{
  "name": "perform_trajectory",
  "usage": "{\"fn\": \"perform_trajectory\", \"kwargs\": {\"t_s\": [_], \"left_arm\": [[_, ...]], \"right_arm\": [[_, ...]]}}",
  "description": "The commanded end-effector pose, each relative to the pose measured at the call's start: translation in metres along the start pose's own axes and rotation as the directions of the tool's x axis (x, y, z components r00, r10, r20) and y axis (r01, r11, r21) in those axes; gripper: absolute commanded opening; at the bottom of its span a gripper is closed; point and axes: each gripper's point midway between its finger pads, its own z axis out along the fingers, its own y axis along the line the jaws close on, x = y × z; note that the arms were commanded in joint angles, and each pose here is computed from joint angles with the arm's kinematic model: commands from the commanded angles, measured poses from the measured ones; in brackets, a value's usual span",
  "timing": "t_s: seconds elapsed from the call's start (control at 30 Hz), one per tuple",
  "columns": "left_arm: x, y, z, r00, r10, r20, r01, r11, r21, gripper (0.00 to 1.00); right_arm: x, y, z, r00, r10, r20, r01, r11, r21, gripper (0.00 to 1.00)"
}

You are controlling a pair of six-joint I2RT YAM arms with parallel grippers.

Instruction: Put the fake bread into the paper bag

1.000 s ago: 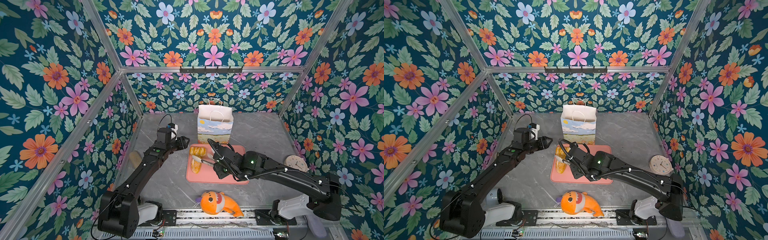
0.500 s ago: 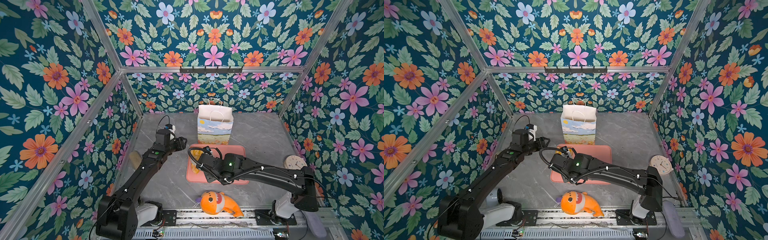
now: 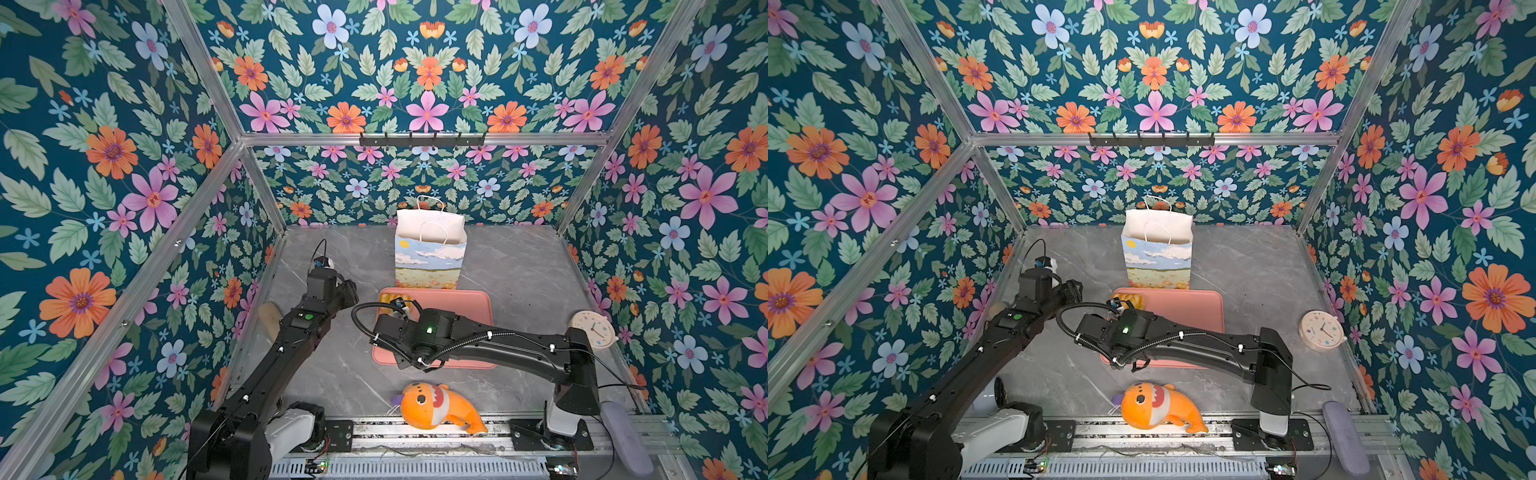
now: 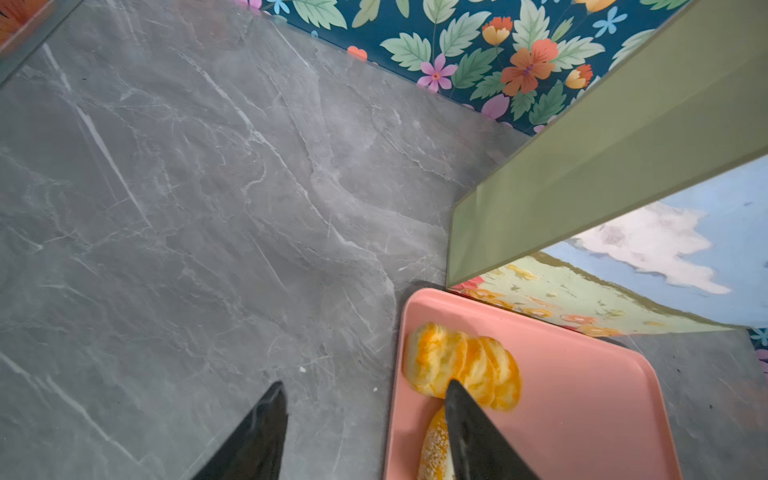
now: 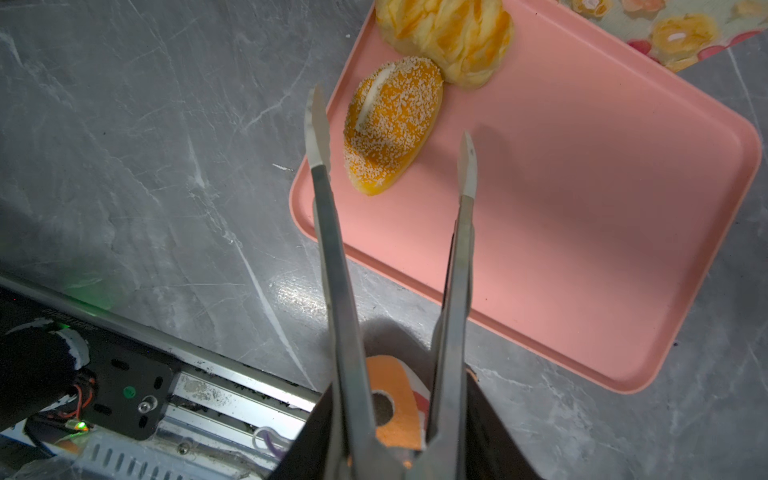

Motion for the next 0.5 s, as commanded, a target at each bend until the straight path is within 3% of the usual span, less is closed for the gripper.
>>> {"fn": "perform_trajectory", "kwargs": {"t_s": [0.0,0.47], "left_arm": [[-0.004,0.009,-0.002,1.0,-0.005,0.03,0.006,0.999,-0.039,0.62],[0.006,0.012,0.001,1.0,0.0,0.005,0.0,1.0,-0.022,0.62]], "right_arm": [[0.0,-0.007,-0.001,1.0,0.011,0.003,-0.011,0.998,0.061,0.41],[-0.004,0.003,0.008,1.0,-0.008,-0.015,0.01,0.992,0.124,0.37]]}}
